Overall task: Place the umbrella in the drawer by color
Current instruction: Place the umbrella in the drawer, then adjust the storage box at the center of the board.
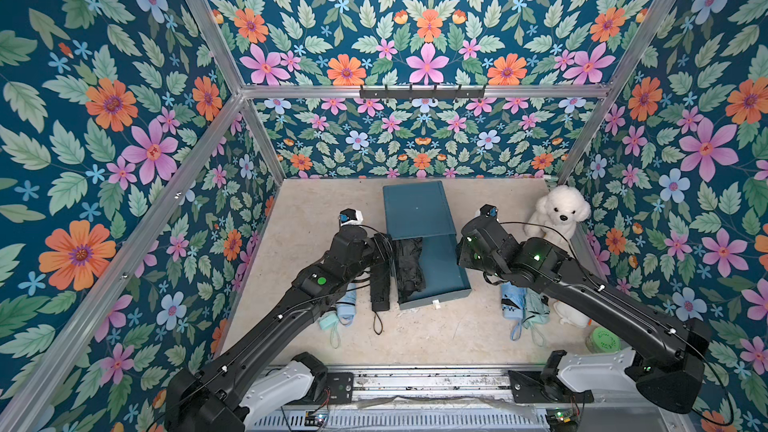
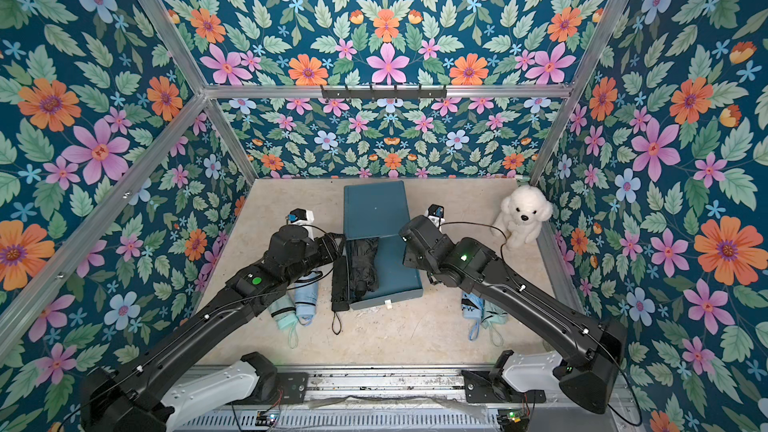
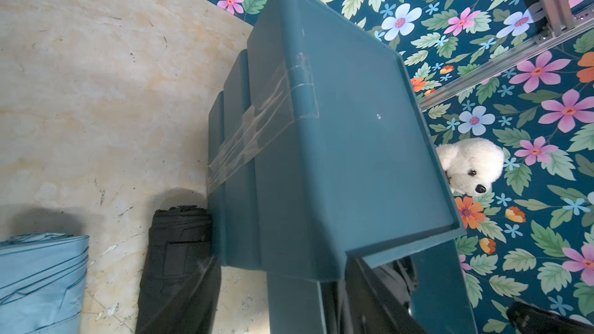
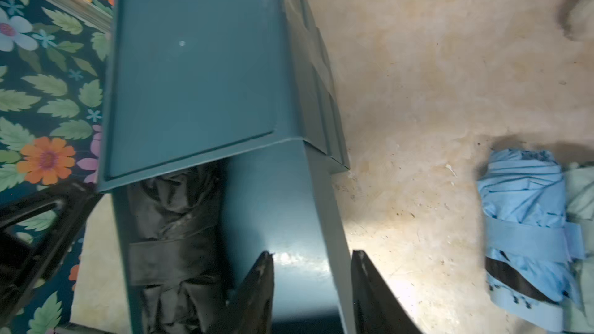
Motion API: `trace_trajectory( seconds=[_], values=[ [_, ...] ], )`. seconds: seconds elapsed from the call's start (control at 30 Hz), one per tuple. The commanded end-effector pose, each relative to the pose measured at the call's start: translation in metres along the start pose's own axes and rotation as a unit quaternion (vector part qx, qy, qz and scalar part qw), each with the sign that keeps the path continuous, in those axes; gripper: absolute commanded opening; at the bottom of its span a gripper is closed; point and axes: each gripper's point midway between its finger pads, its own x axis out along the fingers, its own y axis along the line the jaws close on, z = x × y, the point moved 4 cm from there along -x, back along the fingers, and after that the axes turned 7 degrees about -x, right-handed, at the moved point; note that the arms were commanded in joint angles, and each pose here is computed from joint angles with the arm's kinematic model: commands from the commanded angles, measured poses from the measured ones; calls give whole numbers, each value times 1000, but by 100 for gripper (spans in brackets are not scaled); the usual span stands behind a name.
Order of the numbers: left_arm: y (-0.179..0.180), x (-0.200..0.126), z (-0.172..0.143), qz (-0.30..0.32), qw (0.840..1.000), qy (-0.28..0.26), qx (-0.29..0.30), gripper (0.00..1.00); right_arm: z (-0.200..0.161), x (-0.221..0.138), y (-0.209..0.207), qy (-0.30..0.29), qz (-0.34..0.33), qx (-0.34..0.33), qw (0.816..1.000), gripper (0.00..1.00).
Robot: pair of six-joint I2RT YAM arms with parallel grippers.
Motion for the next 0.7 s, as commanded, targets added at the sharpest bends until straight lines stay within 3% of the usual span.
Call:
trace_trajectory(
  seconds=[0.0, 0.3, 0.67],
  values=[
    [-3, 0, 2, -12, 1000, 0, 7, 69, -8, 1, -3, 2, 9, 16, 1000, 45],
    [-16, 18, 37, -40, 999, -20, 12, 81, -9, -5, -3, -5, 35, 36, 999, 51],
    [-24, 63, 48, -60, 997, 12, 36, 75, -19, 5, -3, 10, 41, 44, 998, 51]
  ],
)
